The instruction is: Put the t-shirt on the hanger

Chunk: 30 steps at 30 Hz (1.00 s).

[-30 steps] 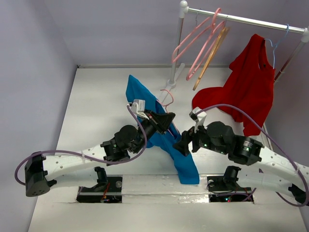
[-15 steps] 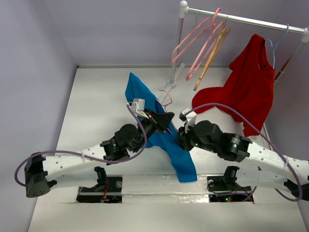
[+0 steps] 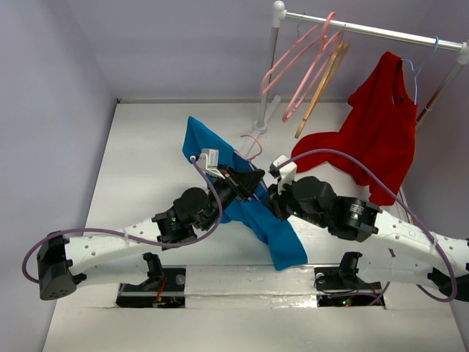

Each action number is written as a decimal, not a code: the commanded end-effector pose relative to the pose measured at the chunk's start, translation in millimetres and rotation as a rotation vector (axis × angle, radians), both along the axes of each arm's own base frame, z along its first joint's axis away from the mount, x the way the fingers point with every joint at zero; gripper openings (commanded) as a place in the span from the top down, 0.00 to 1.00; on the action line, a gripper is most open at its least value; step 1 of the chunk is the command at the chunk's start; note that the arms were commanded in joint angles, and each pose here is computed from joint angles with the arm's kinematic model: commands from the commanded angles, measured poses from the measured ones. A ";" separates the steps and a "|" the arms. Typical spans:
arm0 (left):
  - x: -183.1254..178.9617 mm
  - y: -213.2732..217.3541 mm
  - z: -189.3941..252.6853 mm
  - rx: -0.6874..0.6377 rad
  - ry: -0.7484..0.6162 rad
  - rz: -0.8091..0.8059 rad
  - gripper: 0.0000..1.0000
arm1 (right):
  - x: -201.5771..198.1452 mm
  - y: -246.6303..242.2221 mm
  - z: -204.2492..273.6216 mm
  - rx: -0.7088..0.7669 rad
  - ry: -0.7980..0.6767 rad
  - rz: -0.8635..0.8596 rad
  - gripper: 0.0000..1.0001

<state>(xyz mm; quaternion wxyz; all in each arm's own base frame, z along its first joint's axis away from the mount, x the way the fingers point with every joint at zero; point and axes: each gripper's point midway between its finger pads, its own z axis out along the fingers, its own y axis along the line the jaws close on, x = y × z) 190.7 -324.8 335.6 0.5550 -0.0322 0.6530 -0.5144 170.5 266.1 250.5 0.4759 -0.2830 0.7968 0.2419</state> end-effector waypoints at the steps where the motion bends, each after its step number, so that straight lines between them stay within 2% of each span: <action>1: -13.0 -1.6 50.5 -0.125 -0.062 -0.060 1.00 | 15.9 8.0 39.4 0.095 -0.090 -0.047 0.87; 3: -14.0 -1.6 53.0 -0.119 -0.074 -0.064 1.00 | 16.1 5.4 35.8 0.091 -0.076 -0.064 0.99; 5: -13.7 -0.8 56.6 -0.079 -0.095 -0.060 1.00 | 12.9 0.8 37.0 0.112 -0.072 -0.067 1.00; 6: -15.8 -1.8 61.0 -0.066 -0.111 -0.072 0.96 | 10.2 -1.6 37.6 0.128 -0.062 -0.069 1.00; 7: -16.7 -0.2 60.3 -0.038 -0.125 -0.074 0.74 | 7.7 -4.6 35.7 0.133 -0.054 -0.069 1.00; 8: -16.5 1.3 58.0 0.000 -0.148 -0.069 0.61 | 1.3 -11.5 40.7 0.161 -0.043 -0.064 1.00; 10: -16.5 12.9 57.4 0.039 -0.164 -0.046 0.39 | -4.1 -19.2 43.0 0.179 -0.037 -0.063 1.00; 11: -16.0 20.0 57.3 0.047 -0.170 -0.029 0.37 | -8.4 -29.2 43.3 0.183 -0.033 -0.070 1.00; 16: -8.9 76.0 53.9 0.001 -0.164 0.133 0.36 | -19.4 -50.9 42.9 0.200 0.001 -0.095 1.00; 20: 1.3 93.4 48.6 0.013 -0.142 0.213 0.38 | -31.2 -64.8 46.7 0.232 0.027 -0.088 1.00; 25: 0.1 78.7 48.1 0.030 -0.165 0.163 0.39 | -46.4 -87.7 68.4 0.324 0.014 -0.073 1.00; 30: -1.6 56.1 44.5 0.088 -0.194 0.098 0.39 | -53.8 -131.9 68.6 0.307 0.061 -0.191 1.00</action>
